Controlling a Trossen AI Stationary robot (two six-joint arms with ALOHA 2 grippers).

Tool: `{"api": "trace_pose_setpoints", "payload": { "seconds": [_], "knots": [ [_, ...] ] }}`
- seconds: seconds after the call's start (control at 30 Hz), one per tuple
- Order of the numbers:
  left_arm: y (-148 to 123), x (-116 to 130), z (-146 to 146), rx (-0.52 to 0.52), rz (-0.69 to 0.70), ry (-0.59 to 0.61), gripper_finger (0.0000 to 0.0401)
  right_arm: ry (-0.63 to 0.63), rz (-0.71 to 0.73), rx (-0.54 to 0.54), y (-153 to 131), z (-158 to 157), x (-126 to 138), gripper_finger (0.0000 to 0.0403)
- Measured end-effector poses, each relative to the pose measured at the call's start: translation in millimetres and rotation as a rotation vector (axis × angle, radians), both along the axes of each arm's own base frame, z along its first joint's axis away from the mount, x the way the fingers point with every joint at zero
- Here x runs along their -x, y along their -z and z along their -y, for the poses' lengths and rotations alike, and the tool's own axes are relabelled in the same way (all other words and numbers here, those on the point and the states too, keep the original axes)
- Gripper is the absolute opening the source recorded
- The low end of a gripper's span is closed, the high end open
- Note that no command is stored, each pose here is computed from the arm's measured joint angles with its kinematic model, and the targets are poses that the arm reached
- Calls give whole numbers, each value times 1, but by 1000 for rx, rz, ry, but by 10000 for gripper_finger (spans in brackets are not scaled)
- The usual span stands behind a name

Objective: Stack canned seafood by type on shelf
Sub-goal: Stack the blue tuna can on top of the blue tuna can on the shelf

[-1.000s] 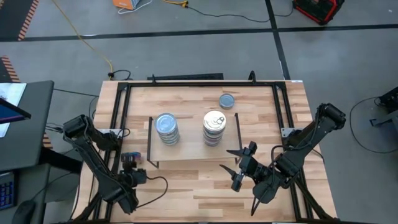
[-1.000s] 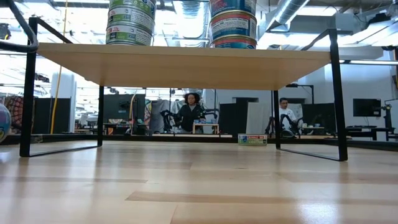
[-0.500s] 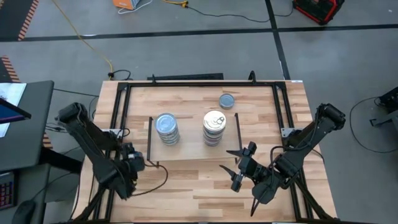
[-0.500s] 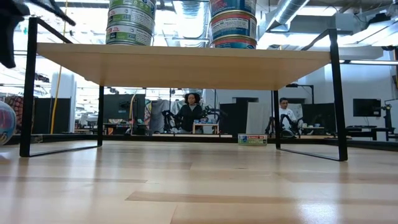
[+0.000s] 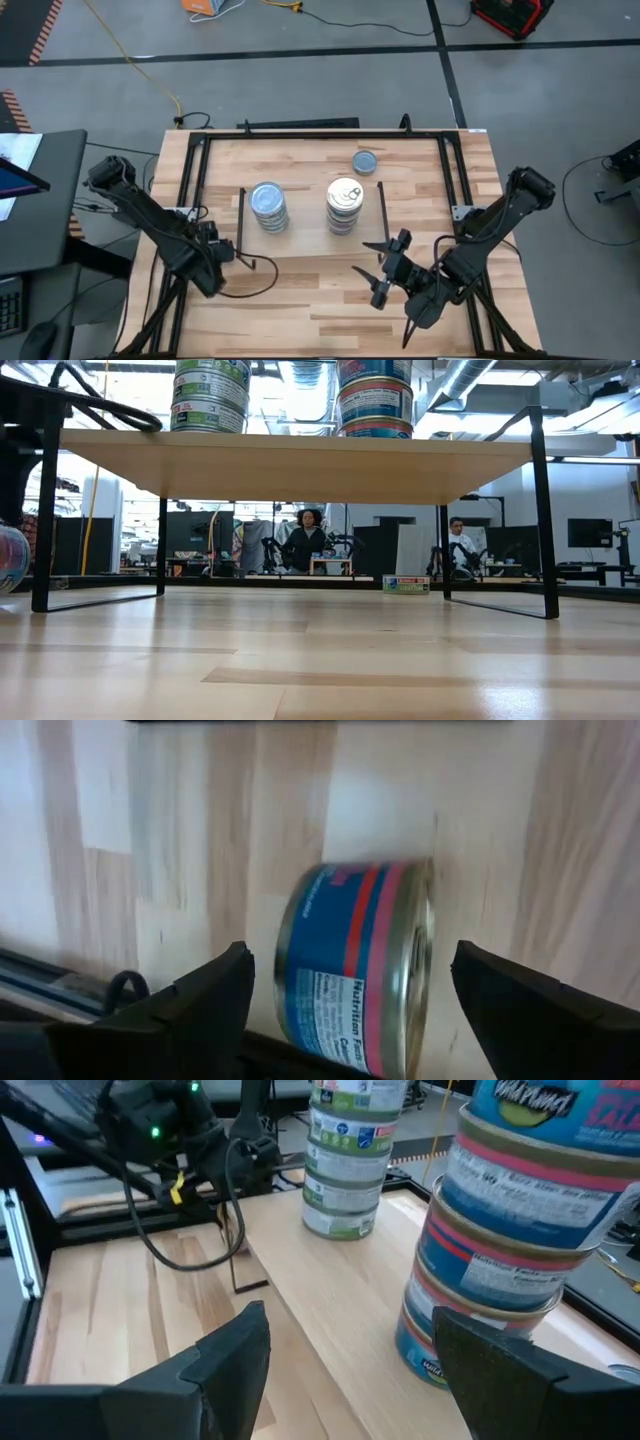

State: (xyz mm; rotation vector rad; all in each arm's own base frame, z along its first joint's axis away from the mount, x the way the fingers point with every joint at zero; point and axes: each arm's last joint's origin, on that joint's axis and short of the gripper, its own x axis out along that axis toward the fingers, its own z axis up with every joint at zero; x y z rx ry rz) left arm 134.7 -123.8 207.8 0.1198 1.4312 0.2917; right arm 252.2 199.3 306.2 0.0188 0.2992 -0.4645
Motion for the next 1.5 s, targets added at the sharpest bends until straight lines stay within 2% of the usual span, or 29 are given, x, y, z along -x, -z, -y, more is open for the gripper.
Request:
{"api": "trace_pose_setpoints", "payload": {
  "seconds": [0.17, 0.33, 0.47, 0.63, 0.73, 0.83, 0.9, 1.03, 1.13, 1.2, 1.3, 1.4, 1.5],
  "knots": [
    [7, 2, 1, 67, -61, 19, 325, -2, 1, -7, 0, 0, 0, 301],
    [11, 1, 3, 104, -59, 31, 318, -19, -4, -12, 0, -3, 2, 301],
    [11, 1, 4, 125, -77, 56, 274, -22, -6, -13, 0, -3, 2, 301],
    [11, 1, 8, 203, -115, 99, 181, -22, -6, -12, 1, -3, 2, 301],
    [8, -1, 11, 258, -139, 100, 176, -30, -8, -8, 1, -4, 3, 301],
    [-8, -7, 22, 379, -128, 120, 176, -45, -11, -4, 1, -8, 6, 301],
    [-24, -13, 32, 464, -77, 157, 176, -62, -14, 1, 1, -12, 9, 301],
    [-67, -30, 52, 632, 125, 261, 176, -92, -17, 10, 1, -18, 15, 301],
    [-98, -39, 59, 673, 285, 316, 176, -104, -17, 11, 0, -21, 17, 301],
    [-118, -43, 59, 639, 401, 345, 176, -107, -17, 10, 0, -22, 18, 301],
    [-143, -49, 56, 519, 577, 366, 176, -101, -16, 10, 0, -20, 17, 301],
    [-166, -55, 48, 392, 731, 340, 176, -92, -16, 9, 0, -18, 15, 301],
    [-188, -66, 36, 337, 856, 294, 177, -80, -13, 7, 0, -15, 12, 301]
  ]
}}
